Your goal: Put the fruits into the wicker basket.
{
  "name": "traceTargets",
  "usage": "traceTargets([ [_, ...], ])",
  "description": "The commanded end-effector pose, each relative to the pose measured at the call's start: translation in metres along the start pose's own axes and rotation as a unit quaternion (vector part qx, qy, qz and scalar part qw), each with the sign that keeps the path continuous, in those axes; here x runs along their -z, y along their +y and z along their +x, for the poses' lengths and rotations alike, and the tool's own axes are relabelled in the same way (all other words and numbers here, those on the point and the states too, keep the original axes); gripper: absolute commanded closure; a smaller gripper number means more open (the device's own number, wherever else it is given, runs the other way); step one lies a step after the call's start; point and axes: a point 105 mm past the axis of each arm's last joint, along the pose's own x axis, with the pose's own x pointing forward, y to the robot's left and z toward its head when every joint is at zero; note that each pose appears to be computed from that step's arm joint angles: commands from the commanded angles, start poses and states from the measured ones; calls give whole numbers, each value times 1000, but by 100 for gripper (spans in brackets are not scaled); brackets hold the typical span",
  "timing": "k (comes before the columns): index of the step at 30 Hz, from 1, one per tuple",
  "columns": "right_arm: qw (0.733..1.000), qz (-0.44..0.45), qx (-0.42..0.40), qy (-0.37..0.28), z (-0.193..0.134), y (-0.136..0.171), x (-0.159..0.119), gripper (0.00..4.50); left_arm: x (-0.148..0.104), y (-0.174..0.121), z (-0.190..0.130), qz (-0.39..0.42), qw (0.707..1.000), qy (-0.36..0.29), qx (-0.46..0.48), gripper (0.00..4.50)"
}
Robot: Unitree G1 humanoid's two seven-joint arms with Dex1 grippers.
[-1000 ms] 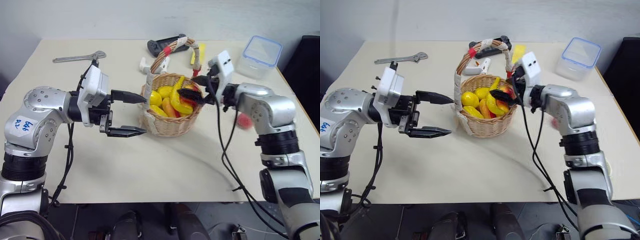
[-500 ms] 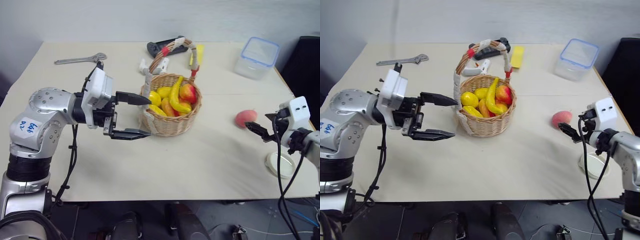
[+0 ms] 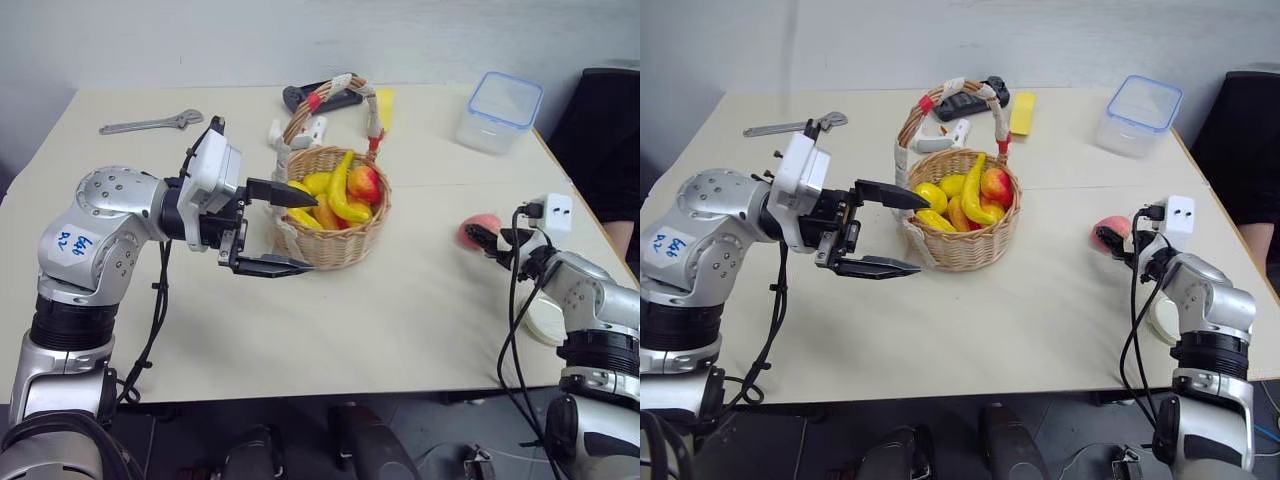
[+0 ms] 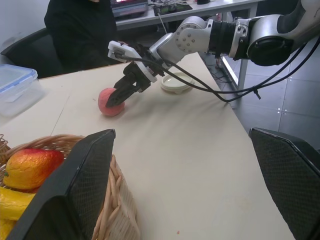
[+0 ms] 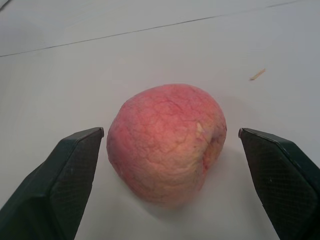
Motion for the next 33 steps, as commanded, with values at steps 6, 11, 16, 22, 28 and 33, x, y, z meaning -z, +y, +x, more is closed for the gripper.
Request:
traceTargets([
  [6, 995, -50, -62, -52, -5, 22, -23, 179, -9, 3, -5, 21, 1000, 0, -17, 0],
  [11, 968, -9, -231, -98, -30, 93, -68, 199, -3, 9, -20, 10, 998, 8, -57, 0],
  [16, 941, -19, -326, -91, -35, 166, -90, 199, -4, 12, -28, 5, 997, 5, -78, 0],
  [22, 932, -68, -350, -66, -15, 222, -80, 199, -6, 13, -26, 13, 997, 5, -82, 0],
  [28, 934, -92, -338, -62, 7, 239, -71, 164, -8, 10, -26, 17, 996, 4, -87, 0],
  [33, 925, -105, -358, -78, -5, 242, -78, 2, -6, 10, -29, 16, 995, 6, -93, 0],
])
